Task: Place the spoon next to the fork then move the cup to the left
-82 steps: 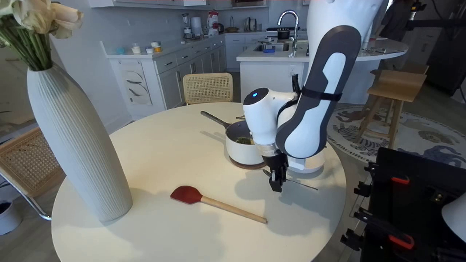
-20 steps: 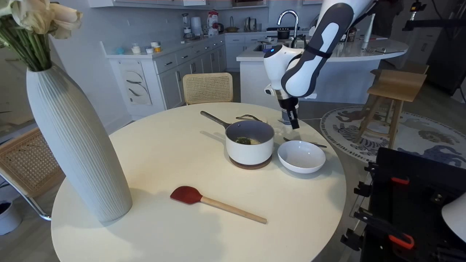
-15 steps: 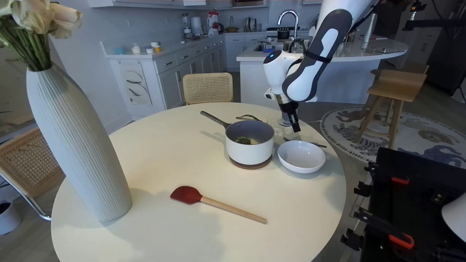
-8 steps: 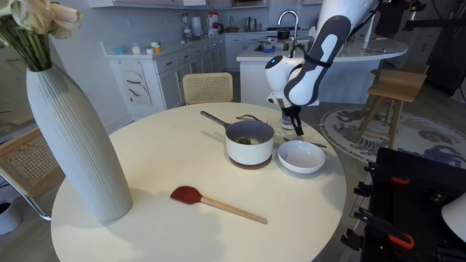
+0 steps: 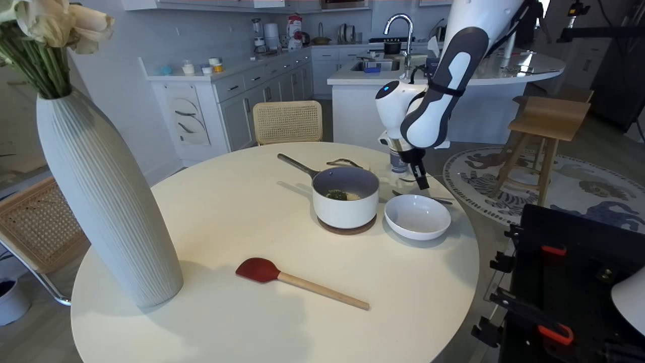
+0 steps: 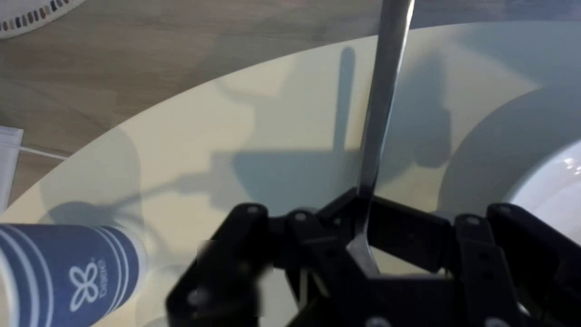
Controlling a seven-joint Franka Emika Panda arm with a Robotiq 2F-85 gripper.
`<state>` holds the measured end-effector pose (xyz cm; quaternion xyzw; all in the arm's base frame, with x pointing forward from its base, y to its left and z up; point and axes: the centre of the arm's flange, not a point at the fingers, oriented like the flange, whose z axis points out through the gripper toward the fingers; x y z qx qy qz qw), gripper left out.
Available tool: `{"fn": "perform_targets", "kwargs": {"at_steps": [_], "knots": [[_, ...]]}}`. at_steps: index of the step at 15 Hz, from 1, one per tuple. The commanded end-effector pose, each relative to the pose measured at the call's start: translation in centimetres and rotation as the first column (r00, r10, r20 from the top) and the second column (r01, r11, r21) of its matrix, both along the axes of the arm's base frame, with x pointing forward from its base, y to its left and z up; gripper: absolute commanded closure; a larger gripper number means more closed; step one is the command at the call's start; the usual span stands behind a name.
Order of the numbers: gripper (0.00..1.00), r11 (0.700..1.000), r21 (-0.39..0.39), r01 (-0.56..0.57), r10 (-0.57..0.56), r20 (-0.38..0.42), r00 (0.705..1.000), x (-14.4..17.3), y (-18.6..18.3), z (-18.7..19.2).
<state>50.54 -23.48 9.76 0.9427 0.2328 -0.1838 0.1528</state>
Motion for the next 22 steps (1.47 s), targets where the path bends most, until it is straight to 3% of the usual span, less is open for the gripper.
{"fn": "perform_targets", "kwargs": {"at_steps": [1, 15, 22], "knots": [[1.00, 1.000, -0.007, -0.026, 0.026, 0.013, 1.000, -0.8, -2.0, 0.2], [1.00, 0.996, -0.004, -0.094, 0.094, 0.064, 0.994, -2.2, -8.6, -1.7], [1.00, 0.993, 0.009, -0.121, 0.119, 0.092, 0.989, -1.7, -6.6, -2.9]]}}
